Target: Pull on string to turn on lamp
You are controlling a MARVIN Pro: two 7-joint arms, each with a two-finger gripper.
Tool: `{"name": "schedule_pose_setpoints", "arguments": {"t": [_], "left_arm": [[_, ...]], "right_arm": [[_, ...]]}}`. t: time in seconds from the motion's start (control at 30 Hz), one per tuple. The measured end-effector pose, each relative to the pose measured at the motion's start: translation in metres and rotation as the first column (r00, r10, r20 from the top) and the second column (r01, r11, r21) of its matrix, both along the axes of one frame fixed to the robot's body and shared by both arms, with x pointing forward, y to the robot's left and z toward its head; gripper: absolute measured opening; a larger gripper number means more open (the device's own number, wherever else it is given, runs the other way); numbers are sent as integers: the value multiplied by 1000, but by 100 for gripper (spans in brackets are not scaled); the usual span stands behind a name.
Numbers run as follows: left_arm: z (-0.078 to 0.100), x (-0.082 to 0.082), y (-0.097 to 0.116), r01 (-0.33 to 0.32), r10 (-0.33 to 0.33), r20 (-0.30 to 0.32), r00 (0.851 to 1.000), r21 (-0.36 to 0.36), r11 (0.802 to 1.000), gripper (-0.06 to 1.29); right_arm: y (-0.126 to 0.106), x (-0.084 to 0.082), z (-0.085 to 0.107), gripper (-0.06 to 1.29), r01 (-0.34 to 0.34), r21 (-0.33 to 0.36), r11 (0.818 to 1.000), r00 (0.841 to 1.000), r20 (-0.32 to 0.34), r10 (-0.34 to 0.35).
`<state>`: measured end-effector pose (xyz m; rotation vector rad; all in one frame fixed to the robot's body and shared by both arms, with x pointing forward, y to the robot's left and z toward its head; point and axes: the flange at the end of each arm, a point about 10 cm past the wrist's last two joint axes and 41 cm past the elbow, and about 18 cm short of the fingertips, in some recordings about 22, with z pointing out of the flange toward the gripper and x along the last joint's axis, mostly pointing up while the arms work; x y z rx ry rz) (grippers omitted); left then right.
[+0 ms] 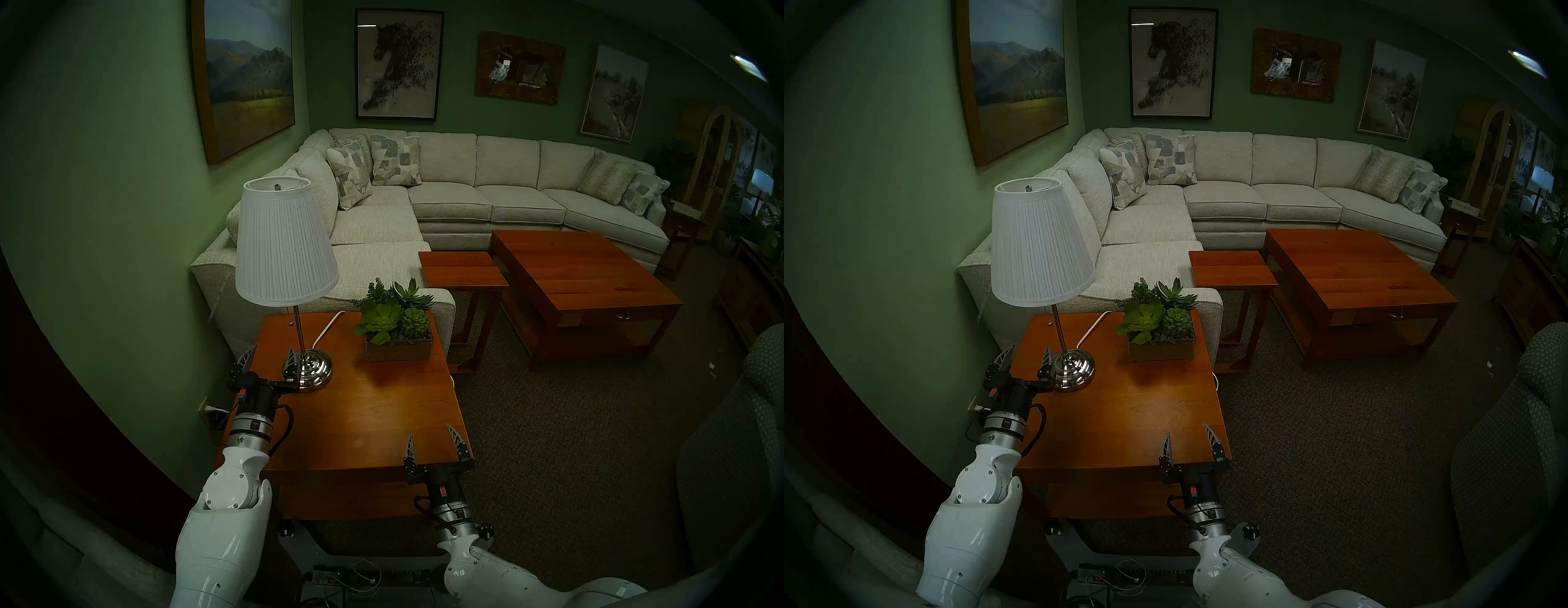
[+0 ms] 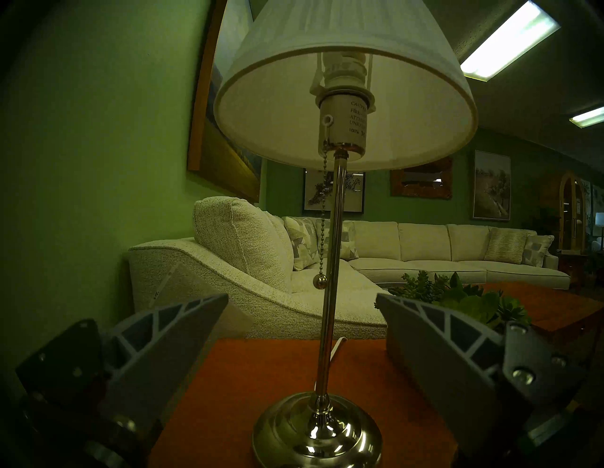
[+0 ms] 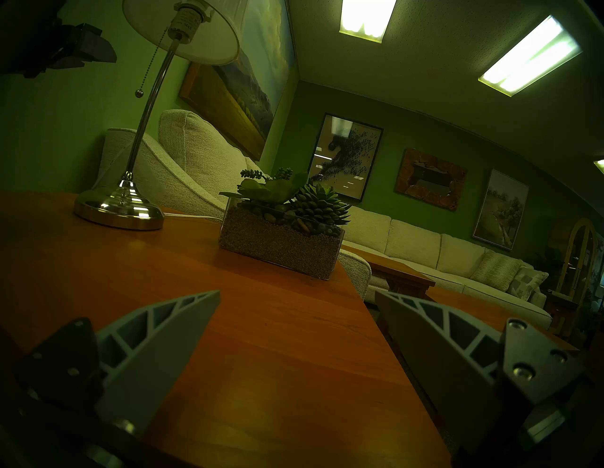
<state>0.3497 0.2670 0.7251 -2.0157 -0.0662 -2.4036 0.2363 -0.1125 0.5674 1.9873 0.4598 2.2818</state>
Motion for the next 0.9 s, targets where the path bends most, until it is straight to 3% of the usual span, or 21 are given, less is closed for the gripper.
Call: {"name": "schedule_pose_setpoints", "arguments": {"t": [0.9], "left_arm": [[19,59,-2,-30,29,25,999,16,999,123]], "right_arm": [[-1,1,0,124,6,-1,1000,1000,2,-6]]}}
